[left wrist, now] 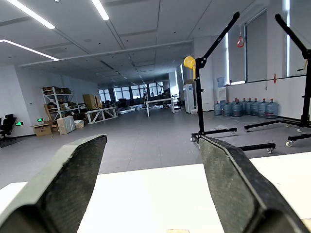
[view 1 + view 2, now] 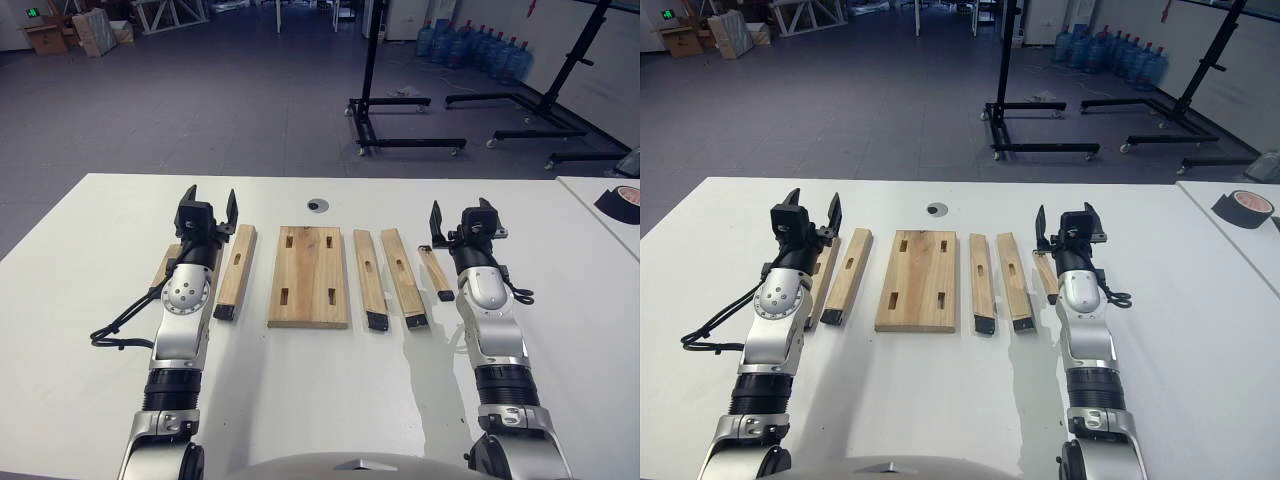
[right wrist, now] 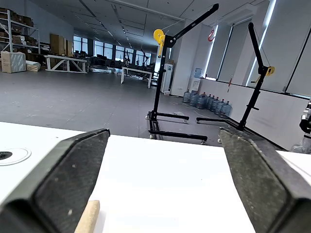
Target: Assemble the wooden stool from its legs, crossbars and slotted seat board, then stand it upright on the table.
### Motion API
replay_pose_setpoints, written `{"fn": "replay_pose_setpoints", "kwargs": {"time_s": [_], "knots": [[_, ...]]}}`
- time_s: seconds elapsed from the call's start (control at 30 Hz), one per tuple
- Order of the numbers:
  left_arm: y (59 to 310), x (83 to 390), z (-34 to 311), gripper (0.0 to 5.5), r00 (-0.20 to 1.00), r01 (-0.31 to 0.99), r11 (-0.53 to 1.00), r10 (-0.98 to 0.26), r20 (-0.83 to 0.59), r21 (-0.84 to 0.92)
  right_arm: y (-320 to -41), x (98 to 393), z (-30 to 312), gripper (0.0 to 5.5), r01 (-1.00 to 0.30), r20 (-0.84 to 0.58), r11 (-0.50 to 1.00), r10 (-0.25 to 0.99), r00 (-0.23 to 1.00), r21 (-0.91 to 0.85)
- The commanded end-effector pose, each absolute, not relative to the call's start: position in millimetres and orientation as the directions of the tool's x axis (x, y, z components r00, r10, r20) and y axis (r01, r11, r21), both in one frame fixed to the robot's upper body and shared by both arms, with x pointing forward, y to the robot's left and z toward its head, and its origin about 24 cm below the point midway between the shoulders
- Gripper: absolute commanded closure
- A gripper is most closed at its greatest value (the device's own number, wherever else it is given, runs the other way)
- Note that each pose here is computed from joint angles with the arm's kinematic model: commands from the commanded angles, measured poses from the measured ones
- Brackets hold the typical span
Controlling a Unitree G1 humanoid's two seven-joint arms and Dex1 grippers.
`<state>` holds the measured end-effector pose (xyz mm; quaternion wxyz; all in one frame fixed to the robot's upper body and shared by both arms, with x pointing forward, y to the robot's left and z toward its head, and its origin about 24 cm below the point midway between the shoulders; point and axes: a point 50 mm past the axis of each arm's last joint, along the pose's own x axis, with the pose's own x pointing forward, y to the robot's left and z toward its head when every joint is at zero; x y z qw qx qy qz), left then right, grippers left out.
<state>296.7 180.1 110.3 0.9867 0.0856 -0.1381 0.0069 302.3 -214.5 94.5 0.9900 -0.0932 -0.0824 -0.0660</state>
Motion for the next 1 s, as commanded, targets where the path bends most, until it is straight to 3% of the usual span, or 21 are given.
{"fn": "replay_pose_setpoints", "kwargs": {"time_s": [0.03, 0.37, 1.0], "knots": [[178, 301, 116, 2.04, 0.951, -0.042, 0.981, -0.018, 0.310, 0.187, -209, 308, 97, 1.36, 0.142, 0.186, 0.976, -0.110, 0.976, -0.167], [177, 303, 113, 2.04, 0.933, -0.044, 0.971, -0.044, 0.356, 0.235, -205, 311, 95, 1.36, 0.134, 0.180, 0.978, -0.105, 0.978, -0.161], [165, 301, 99, 2.04, 0.959, -0.009, 0.985, -0.040, 0.280, 0.172, -203, 318, 94, 1.36, 0.098, 0.170, 0.980, -0.068, 0.983, -0.175]]}}
